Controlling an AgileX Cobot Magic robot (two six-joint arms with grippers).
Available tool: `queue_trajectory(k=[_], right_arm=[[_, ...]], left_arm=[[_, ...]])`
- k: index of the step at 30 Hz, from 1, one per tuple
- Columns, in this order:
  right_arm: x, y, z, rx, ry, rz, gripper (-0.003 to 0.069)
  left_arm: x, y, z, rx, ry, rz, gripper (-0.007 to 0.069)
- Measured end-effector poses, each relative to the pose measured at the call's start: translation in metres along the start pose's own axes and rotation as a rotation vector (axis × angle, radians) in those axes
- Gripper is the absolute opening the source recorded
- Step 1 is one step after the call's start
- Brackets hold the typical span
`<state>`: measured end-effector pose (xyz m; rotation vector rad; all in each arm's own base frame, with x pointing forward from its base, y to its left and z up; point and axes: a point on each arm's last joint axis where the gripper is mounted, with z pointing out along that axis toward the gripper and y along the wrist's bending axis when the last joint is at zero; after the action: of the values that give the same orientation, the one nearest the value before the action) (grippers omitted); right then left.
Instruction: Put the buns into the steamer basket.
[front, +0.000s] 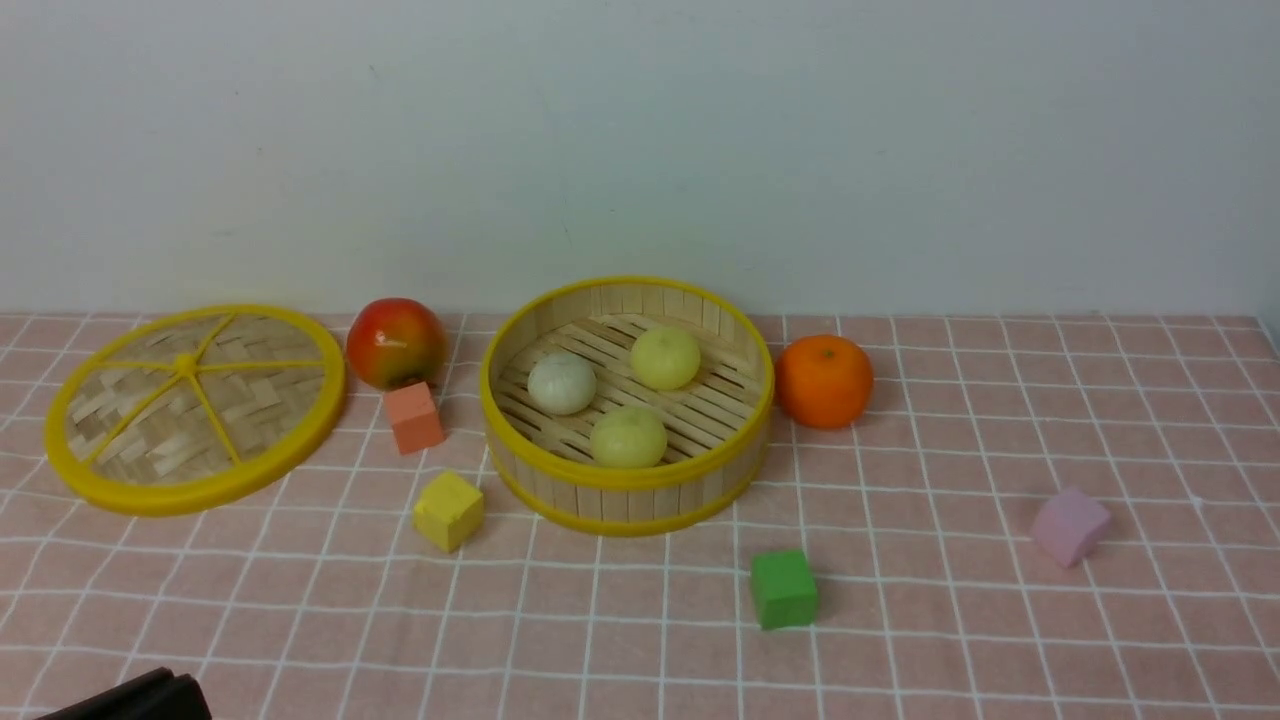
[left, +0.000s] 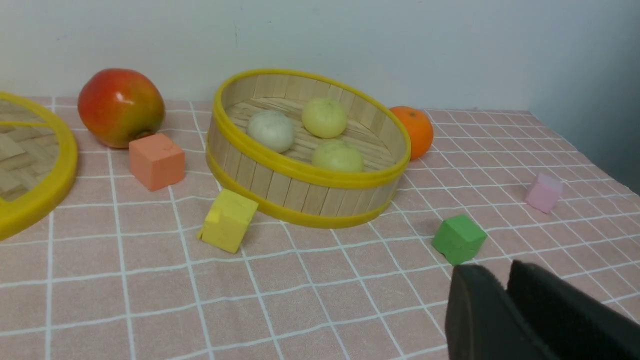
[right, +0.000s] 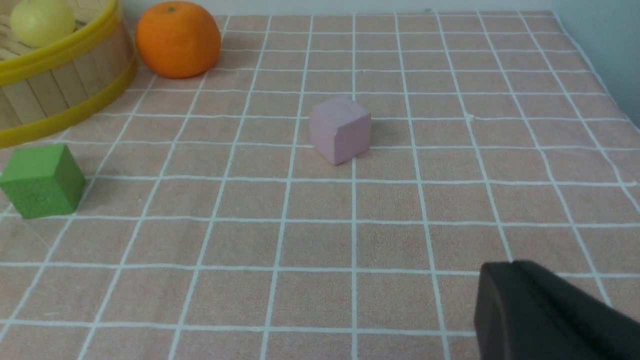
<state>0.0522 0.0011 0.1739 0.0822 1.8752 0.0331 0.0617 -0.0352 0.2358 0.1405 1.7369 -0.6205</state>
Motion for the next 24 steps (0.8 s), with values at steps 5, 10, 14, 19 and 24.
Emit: queue_trajectory(k=[5, 10, 14, 19, 24], right_arm=[[0.000, 0.000, 0.000, 0.000, 0.000, 0.000, 0.0000], [0.000, 0.000, 0.000, 0.000, 0.000, 0.000, 0.0000], [0.000, 0.000, 0.000, 0.000, 0.001, 0.000, 0.0003], [0.000, 0.000, 0.000, 0.000, 0.001, 0.000, 0.0006], [0.000, 0.000, 0.000, 0.000, 0.000, 0.000, 0.0011]], left_arm=[[0.000, 0.000, 0.000, 0.000, 0.000, 0.000, 0.0110], [-0.002, 0.001, 0.000, -0.007, -0.021, 0.031, 0.0111], [-0.005, 0.010, -0.002, -0.109, -0.139, 0.069, 0.0098], [0.007, 0.025, -0.013, -0.295, -0.244, 0.087, -0.0013], [0.040, 0.042, -0.014, -0.444, -0.132, 0.013, -0.0013]])
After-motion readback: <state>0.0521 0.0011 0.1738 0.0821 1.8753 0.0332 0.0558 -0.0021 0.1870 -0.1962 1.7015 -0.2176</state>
